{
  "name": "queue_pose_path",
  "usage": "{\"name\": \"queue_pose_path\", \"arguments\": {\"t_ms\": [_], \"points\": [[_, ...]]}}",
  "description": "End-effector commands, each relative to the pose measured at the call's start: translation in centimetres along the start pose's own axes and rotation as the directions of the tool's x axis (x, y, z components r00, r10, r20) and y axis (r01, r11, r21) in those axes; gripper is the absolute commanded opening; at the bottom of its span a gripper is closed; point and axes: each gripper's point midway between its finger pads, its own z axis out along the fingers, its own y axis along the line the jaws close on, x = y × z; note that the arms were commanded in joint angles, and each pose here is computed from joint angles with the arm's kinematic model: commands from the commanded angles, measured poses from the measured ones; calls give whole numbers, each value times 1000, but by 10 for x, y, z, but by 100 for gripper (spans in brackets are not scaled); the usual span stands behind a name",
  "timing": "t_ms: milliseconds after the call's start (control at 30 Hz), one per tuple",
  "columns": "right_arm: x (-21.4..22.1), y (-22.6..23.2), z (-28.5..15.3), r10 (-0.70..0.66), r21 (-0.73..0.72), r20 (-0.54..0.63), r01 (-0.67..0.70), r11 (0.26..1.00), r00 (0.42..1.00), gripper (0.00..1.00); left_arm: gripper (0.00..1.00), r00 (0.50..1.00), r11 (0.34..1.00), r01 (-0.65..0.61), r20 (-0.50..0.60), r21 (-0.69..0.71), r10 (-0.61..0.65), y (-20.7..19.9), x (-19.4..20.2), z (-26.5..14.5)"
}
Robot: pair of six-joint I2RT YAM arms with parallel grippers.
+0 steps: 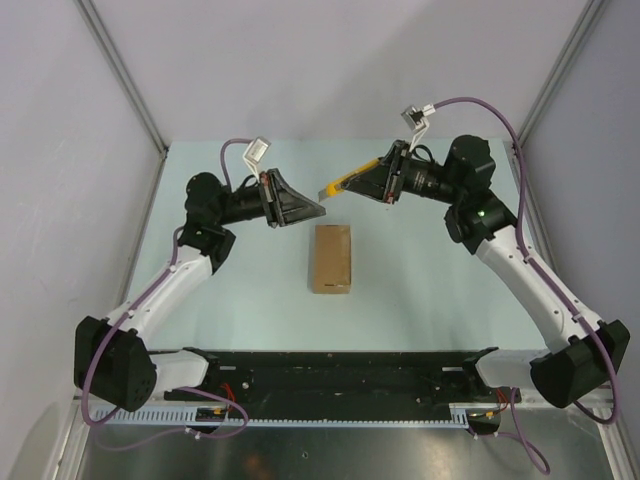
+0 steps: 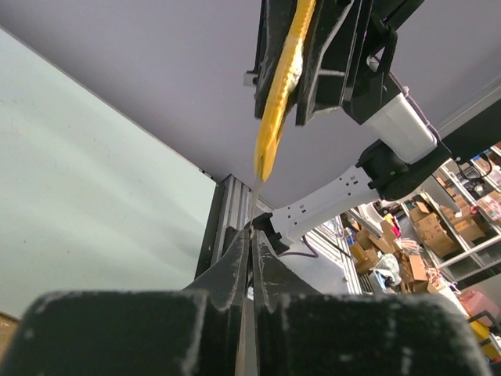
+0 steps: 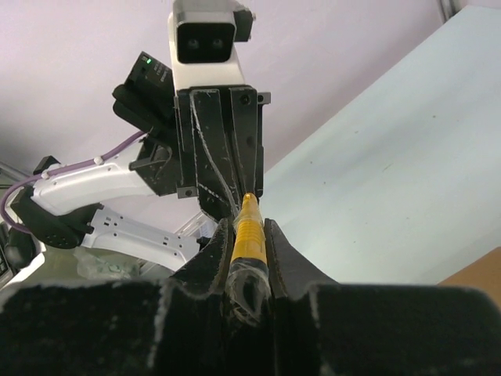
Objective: Unpack the express box
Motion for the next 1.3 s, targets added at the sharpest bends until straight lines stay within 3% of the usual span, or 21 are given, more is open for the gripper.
{"name": "queue_pose_path", "arguments": {"t_ms": [0,267,300,333,400,433,567,667,700,767,800,833,933,967,1067,1267], "points": [[-30,24,-12,-69,-16,89,71,997,994,0,1,999,999,-50,-8,14,50,-2,4,-6],[-33,22,-18,-85,6,99,85,996,991,0,1,998,998,-49,30,-31,50,8,0,-13],[-35,19,-18,-99,25,108,97,995,989,0,12,999,998,-43,32,-39,44,12,0,-14],[-33,16,-19,-98,41,103,94,995,990,0,36,999,998,-29,35,-52,31,18,2,-14],[-28,7,-22,-87,89,89,79,993,992,0,44,999,997,-19,42,-72,22,26,6,-15],[-26,5,-22,-95,101,81,86,991,992,0,53,999,996,1,47,-90,3,34,9,-16],[-10,-11,-21,-164,219,39,151,964,986,0,64,993,979,51,119,-195,-28,63,11,-19],[10,-45,-19,-219,445,-15,203,872,976,0,70,977,894,158,198,-419,-80,126,26,-32],[3,-64,-27,-262,570,18,206,796,965,0,70,971,838,219,195,-499,-138,147,43,-40],[31,-82,-29,-275,641,4,208,739,961,0,72,965,731,260,200,-631,-171,180,58,-54],[26,-95,-35,-307,705,67,172,688,949,0,73,952,618,303,195,-725,-237,207,83,-67],[53,-114,-39,-287,741,43,162,652,957,0,73,949,600,307,189,-738,-253,212,84,-67],[68,-140,-53,-299,823,119,74,563,947,0,73,915,547,365,182,-753,-361,227,113,-67],[93,-152,-58,-293,839,81,93,536,953,0,73,910,538,369,177,-758,-375,231,119,-65],[107,-168,-66,-328,879,88,81,470,941,0,74,893,507,379,162,-774,-420,240,138,-61],[116,-181,-53,-349,882,71,104,459,934,0,74,837,404,418,171,-814,-520,256,172,-65]]}}
